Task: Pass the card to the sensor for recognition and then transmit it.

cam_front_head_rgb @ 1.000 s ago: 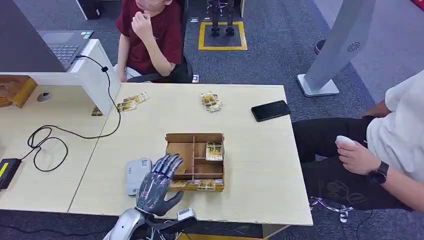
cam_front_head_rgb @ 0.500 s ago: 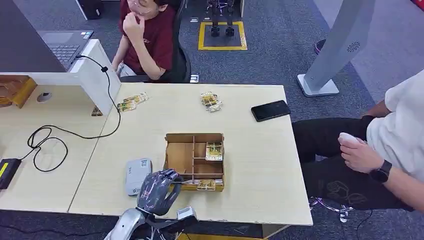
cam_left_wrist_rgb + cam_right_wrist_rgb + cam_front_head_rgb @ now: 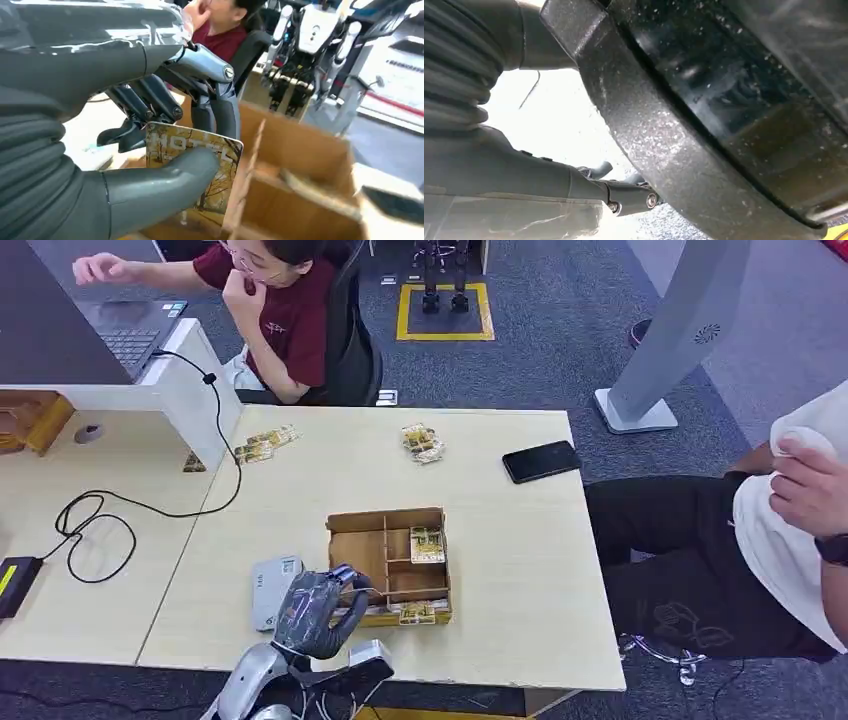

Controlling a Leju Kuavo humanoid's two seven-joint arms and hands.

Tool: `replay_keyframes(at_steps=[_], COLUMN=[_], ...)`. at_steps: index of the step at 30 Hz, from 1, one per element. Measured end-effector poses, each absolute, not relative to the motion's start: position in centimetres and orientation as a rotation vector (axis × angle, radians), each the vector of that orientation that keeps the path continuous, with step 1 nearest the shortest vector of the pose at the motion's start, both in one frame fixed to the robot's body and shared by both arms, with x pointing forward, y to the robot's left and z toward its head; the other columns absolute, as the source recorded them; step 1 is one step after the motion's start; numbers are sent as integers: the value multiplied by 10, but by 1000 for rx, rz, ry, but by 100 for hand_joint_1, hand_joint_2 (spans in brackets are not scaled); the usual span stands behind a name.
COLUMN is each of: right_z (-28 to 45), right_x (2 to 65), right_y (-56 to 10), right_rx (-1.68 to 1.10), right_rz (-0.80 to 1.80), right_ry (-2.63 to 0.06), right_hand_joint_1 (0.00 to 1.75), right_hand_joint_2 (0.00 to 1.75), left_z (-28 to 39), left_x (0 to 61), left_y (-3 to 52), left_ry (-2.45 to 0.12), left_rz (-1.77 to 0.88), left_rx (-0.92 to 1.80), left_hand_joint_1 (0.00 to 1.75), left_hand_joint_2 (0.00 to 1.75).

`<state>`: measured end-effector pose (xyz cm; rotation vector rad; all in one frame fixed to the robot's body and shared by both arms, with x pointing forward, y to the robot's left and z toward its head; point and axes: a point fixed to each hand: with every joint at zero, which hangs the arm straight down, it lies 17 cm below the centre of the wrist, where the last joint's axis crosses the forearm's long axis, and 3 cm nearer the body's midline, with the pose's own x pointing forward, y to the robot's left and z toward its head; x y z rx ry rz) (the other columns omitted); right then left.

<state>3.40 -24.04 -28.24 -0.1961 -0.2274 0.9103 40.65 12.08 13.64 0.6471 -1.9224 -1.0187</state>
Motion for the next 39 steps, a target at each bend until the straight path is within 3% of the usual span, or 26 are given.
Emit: replay_keyframes(at_steps=[12, 16, 21, 27, 39], right_z=[-282, -282, -282, -282, -282], right_x=[34, 34, 34, 36, 38], right_y=[-239, -238, -238, -237, -238], right_rx=[-198, -196, -195, -193, -197], right_rz=[895, 895, 912, 938, 975], right_ry=[-228, -227, -229, -214, -222], right_hand_joint_1=[0, 0, 0, 0, 0], right_hand_joint_2=[175, 175, 175, 175, 175], left_z=[284, 304, 318, 308, 265], left_x=[417, 422, 434, 502, 548], left_y=[123, 130, 145, 198, 269], left_ry=[-2225, -2254, -2233, -2020, -1764], left_rz=[-838, -826, -818, -862, -847], left_rx=[673, 723, 890, 1155, 1271], left_hand_joint_1=[175, 175, 175, 175, 175], left_hand_joint_2=[175, 175, 175, 175, 175])
